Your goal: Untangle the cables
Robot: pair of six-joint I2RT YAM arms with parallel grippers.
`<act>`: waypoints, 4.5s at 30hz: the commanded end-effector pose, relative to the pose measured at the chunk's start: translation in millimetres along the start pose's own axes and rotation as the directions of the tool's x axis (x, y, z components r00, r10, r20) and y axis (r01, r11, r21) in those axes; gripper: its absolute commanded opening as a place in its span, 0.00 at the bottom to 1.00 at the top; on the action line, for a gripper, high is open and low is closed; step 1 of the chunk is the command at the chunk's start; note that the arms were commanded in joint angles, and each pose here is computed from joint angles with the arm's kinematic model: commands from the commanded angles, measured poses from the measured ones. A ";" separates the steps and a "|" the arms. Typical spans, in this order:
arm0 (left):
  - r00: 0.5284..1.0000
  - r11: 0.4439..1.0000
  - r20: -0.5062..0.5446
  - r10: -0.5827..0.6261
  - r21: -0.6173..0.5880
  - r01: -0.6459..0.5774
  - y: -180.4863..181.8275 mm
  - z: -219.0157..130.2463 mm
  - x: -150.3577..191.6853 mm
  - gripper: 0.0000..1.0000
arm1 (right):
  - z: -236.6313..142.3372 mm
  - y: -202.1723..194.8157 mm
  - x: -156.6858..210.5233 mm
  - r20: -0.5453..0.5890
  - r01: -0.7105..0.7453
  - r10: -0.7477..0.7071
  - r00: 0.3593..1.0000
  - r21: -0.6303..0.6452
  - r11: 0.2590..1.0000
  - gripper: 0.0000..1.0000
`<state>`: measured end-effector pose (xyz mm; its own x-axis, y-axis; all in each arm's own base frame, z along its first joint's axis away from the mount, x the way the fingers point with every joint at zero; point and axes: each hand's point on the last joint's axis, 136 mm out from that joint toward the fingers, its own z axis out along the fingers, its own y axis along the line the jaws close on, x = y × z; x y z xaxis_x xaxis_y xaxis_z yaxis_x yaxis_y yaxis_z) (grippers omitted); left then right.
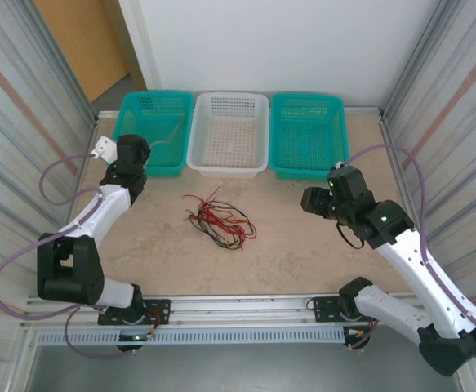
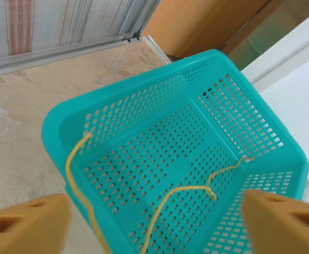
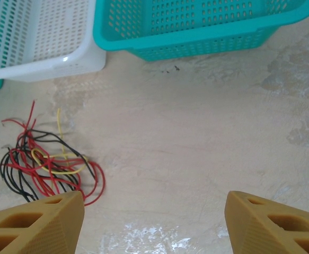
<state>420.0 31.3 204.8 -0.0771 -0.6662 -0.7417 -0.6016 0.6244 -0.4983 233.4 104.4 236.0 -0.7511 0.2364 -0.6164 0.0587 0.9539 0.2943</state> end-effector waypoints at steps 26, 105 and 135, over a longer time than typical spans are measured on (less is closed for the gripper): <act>0.670 0.671 -0.330 0.665 0.657 -0.343 -23.1 -231.2 117.2 0.66 | 171.3 148.0 116.7 -0.343 0.237 -0.278 0.897 -0.158 0.959 0.44; 0.702 0.487 -0.389 0.596 0.871 0.069 -94.7 -288.8 157.1 0.74 | -42.6 220.6 -77.9 0.469 0.364 -0.228 0.853 -0.222 0.904 0.00; 0.783 0.476 -0.442 0.438 0.853 0.214 -74.4 -283.0 131.3 0.00 | -40.3 27.9 -132.8 0.348 -0.297 0.432 0.832 -0.378 0.877 0.00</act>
<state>232.0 -220.9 264.7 -0.6898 -0.4148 -0.5933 0.3579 0.5170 -0.7776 315.9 96.2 352.6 -0.3362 0.5241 -0.7825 0.0382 0.8378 0.5447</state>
